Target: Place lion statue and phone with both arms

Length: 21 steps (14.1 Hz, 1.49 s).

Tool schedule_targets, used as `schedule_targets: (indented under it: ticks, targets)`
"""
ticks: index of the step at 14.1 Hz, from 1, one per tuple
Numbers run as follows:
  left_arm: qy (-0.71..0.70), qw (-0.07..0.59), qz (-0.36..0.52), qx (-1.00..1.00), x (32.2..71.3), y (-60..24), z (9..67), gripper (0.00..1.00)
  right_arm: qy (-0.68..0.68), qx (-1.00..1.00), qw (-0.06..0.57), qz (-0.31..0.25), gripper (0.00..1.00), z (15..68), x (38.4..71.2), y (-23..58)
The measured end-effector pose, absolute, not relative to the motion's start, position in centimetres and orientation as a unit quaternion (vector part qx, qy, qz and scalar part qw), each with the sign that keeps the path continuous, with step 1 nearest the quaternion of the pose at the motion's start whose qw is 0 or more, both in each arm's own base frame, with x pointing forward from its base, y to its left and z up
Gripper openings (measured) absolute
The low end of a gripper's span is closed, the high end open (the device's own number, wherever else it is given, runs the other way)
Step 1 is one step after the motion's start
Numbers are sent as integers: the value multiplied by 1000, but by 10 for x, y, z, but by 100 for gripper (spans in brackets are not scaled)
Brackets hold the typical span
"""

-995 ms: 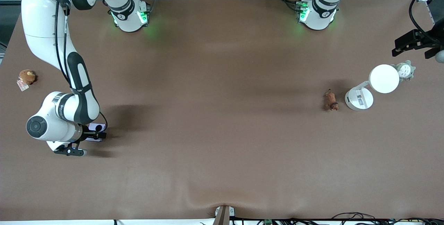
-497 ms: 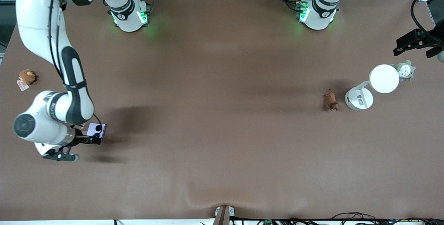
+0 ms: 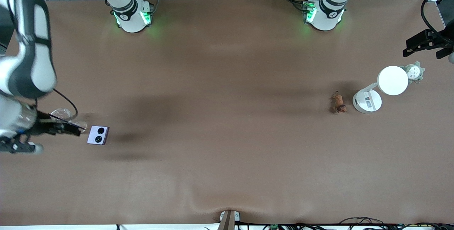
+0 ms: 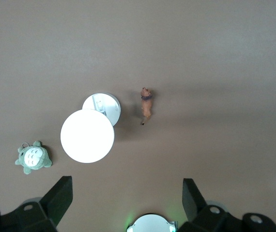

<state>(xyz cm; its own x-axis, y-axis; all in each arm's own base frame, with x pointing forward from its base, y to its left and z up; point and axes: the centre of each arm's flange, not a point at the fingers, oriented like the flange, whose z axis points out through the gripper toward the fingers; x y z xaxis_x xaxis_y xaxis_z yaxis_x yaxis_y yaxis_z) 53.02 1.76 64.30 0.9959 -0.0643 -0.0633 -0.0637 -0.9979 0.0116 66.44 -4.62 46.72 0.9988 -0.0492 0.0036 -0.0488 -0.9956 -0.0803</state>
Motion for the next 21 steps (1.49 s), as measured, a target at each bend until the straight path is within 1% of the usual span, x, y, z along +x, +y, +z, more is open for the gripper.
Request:
schedule_targets:
  ticks: [2,4,8,11,15,21]
  targets:
    - [-31,5,-32,999,530,17,643,100,15,-999,51,12,100,517,636,-41]
    - [-32,5,-32,999,530,16,643,100,10,-999,50,18,100,555,612,-44]
    - [-33,5,-32,999,531,14,642,100,0,-998,44,34,100,611,567,-43]
    - [-34,5,-34,999,532,13,640,100,13,-998,39,52,100,640,537,-31]
    - [-33,5,-35,999,532,14,640,100,25,-997,29,64,100,668,520,-21]
    - [-35,4,-35,999,532,12,640,100,27,-997,28,70,100,670,518,-21]
